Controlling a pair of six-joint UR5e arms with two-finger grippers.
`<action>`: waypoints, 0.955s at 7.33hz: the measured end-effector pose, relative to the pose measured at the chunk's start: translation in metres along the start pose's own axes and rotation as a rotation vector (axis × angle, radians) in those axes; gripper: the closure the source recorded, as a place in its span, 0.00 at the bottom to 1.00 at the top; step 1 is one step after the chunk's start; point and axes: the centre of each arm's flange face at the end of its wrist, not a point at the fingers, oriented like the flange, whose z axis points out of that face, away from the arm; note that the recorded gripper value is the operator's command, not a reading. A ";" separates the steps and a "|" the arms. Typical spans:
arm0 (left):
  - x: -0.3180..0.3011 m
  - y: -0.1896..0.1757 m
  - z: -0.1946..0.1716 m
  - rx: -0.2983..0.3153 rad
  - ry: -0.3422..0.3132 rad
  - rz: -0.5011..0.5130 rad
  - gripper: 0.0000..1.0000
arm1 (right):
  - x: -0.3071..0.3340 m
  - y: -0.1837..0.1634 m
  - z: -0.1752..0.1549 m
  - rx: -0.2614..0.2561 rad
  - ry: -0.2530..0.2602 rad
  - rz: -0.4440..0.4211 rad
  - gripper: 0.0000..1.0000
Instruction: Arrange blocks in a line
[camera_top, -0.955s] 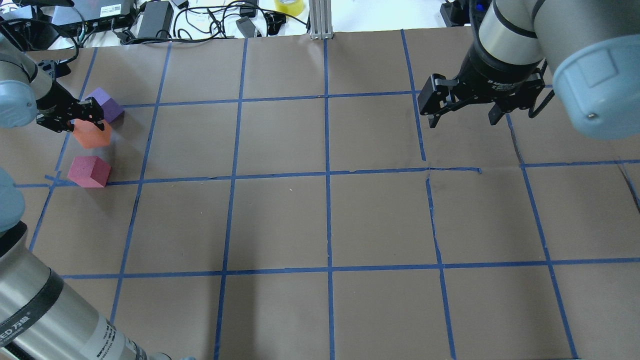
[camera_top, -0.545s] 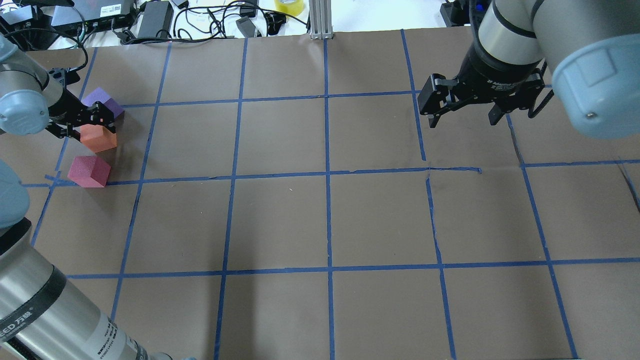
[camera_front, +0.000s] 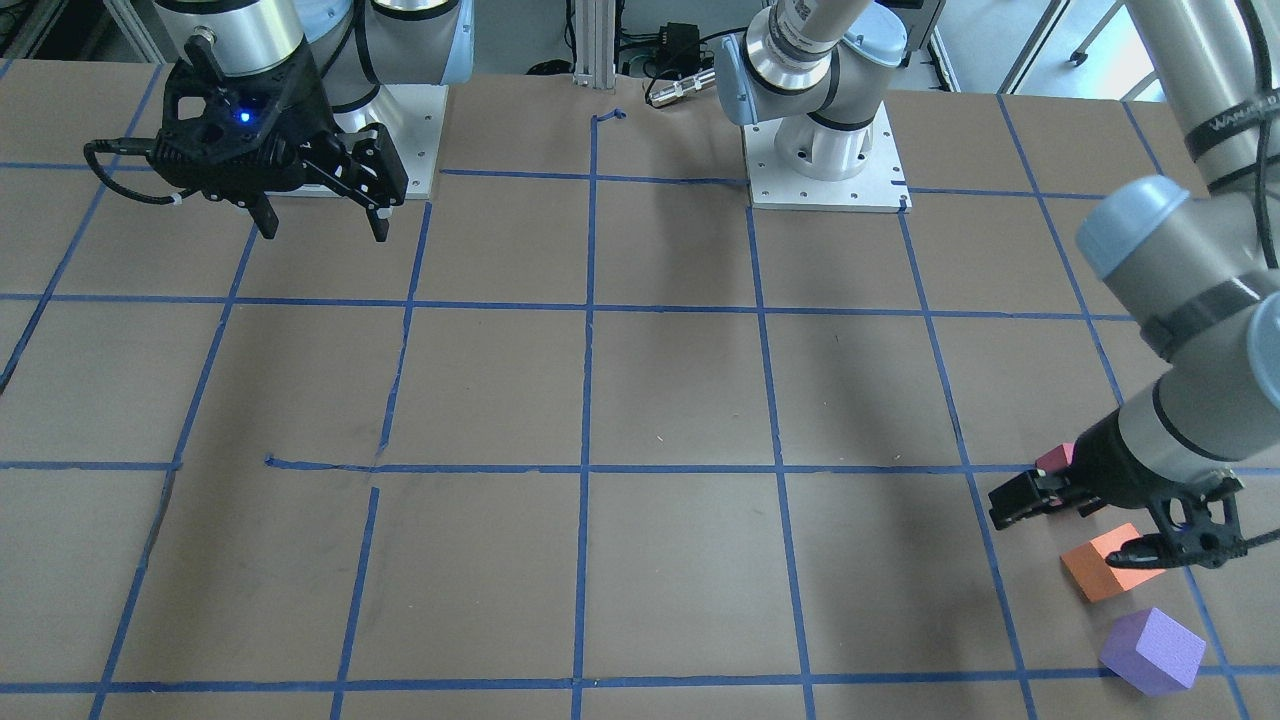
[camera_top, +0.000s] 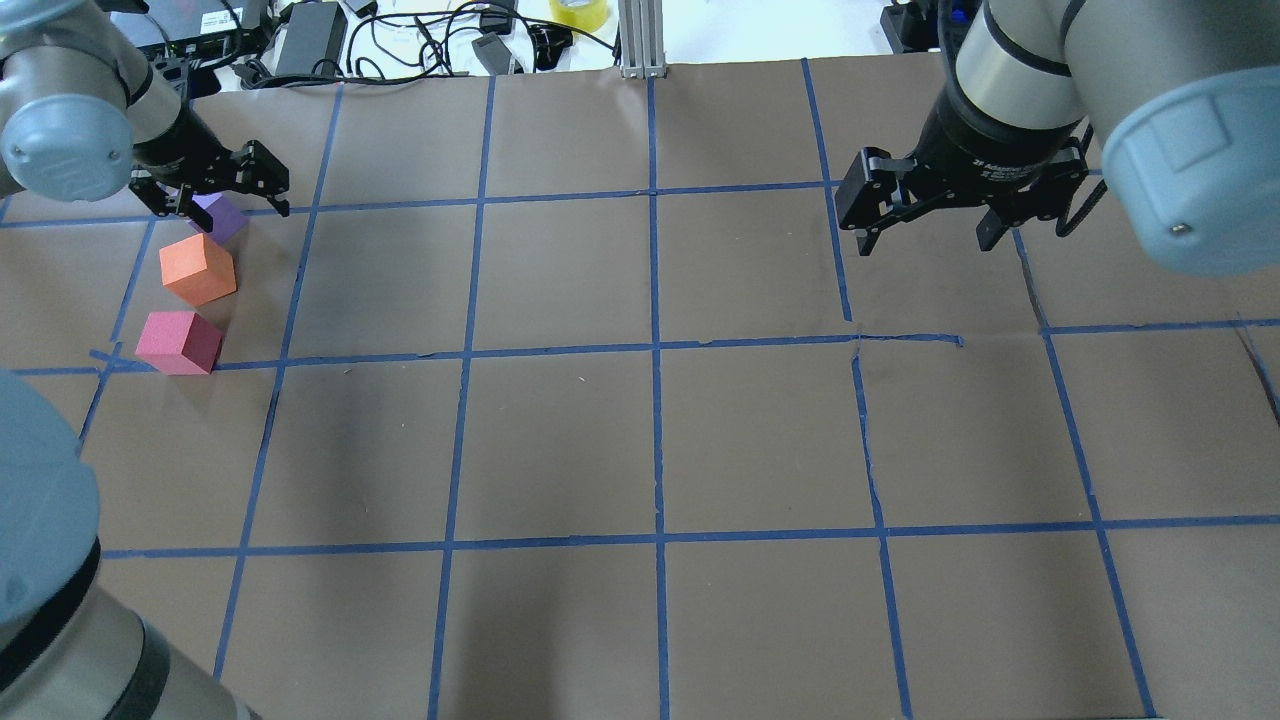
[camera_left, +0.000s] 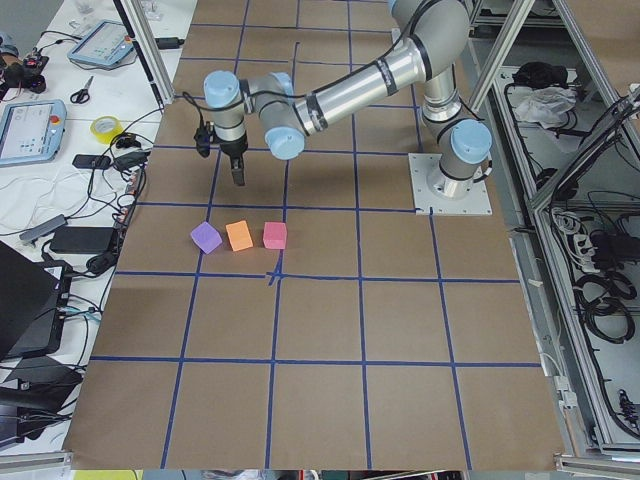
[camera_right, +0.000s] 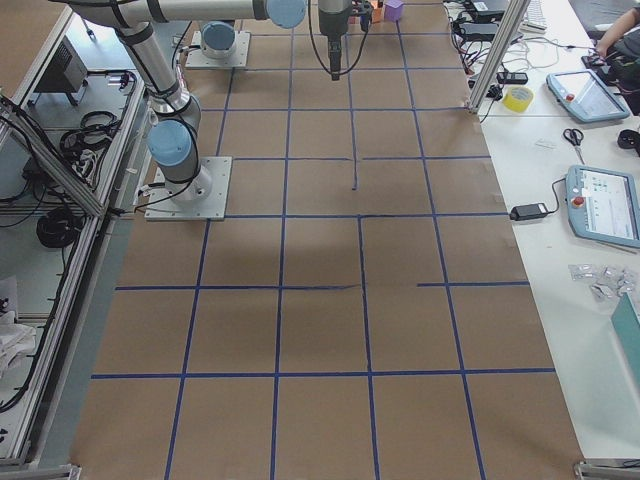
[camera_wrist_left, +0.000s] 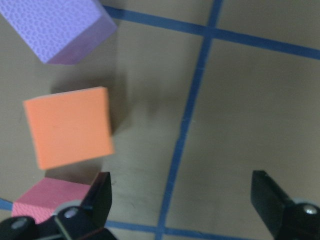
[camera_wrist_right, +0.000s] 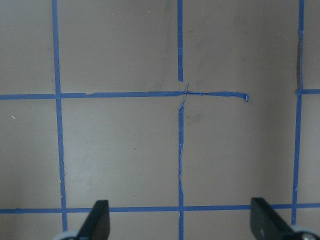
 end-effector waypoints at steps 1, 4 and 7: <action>0.021 0.018 -0.030 -0.003 0.001 0.017 0.00 | 0.000 0.000 0.000 0.000 0.000 0.000 0.00; 0.128 0.073 -0.085 -0.003 -0.003 0.046 0.00 | 0.000 -0.001 0.001 0.000 0.000 0.002 0.00; 0.210 0.135 -0.125 0.021 -0.022 0.120 0.00 | 0.000 -0.001 0.001 -0.002 0.000 0.001 0.00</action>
